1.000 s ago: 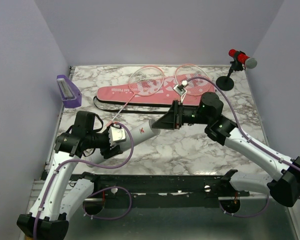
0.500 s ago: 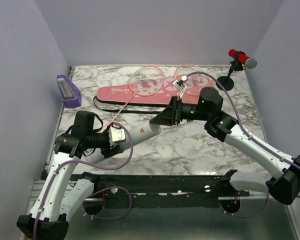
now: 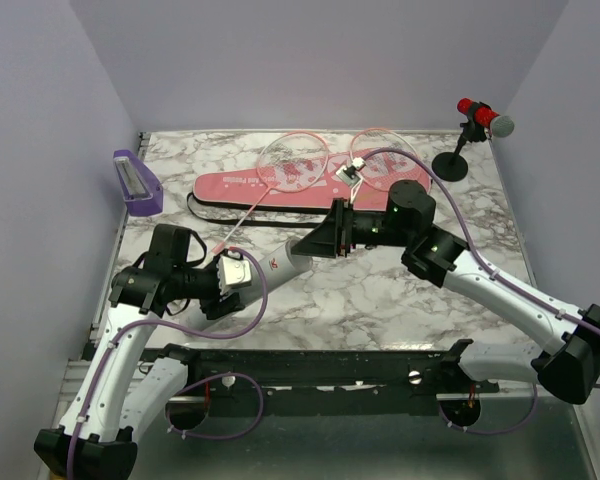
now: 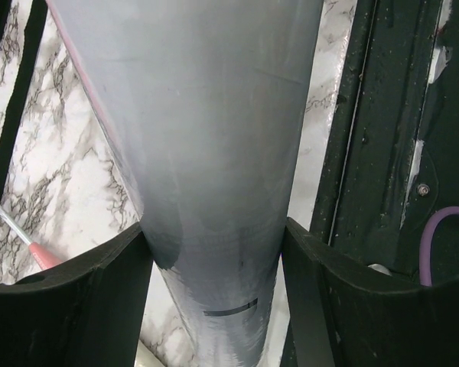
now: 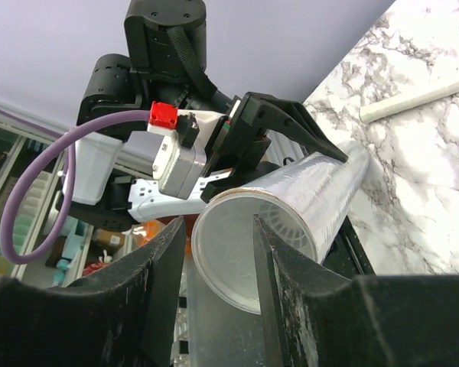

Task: Pack up the badminton gear

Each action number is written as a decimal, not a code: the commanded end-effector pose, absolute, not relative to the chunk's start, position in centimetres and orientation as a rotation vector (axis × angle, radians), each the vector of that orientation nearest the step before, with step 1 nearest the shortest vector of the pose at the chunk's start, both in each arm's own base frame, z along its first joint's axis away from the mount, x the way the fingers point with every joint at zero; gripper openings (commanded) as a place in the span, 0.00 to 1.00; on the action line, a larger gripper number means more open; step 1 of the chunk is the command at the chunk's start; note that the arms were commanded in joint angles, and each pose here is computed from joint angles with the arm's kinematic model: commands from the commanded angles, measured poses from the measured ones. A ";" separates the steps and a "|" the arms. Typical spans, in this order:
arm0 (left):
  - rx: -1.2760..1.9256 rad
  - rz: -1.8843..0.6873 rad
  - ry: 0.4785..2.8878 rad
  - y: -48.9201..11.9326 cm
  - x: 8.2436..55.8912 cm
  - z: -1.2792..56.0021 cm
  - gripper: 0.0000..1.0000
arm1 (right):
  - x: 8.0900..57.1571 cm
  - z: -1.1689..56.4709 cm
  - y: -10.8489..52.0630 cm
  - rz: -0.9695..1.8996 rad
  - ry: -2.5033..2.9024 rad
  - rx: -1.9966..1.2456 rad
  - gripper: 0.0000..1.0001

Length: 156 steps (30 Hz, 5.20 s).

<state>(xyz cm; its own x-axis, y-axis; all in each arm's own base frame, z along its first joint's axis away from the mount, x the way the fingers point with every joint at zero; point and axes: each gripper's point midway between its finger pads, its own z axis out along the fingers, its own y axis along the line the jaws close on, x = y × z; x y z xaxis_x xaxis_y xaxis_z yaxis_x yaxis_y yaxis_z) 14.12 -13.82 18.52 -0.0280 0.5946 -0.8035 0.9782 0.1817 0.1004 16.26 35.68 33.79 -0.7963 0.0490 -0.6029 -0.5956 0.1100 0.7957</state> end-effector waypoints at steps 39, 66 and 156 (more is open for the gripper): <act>1.450 -0.644 1.579 -15.4 16.0 21.2 0.68 | 15.8 30.8 34.8 1.495 2.071 -0.479 0.48; 0.887 0.099 2.188 0.6 37.1 20.4 0.65 | 27.6 30.0 22.4 0.676 2.156 0.085 0.65; 0.928 -0.194 2.373 -6.9 29.1 17.0 0.99 | 40.8 12.0 9.9 -0.008 2.398 0.484 0.71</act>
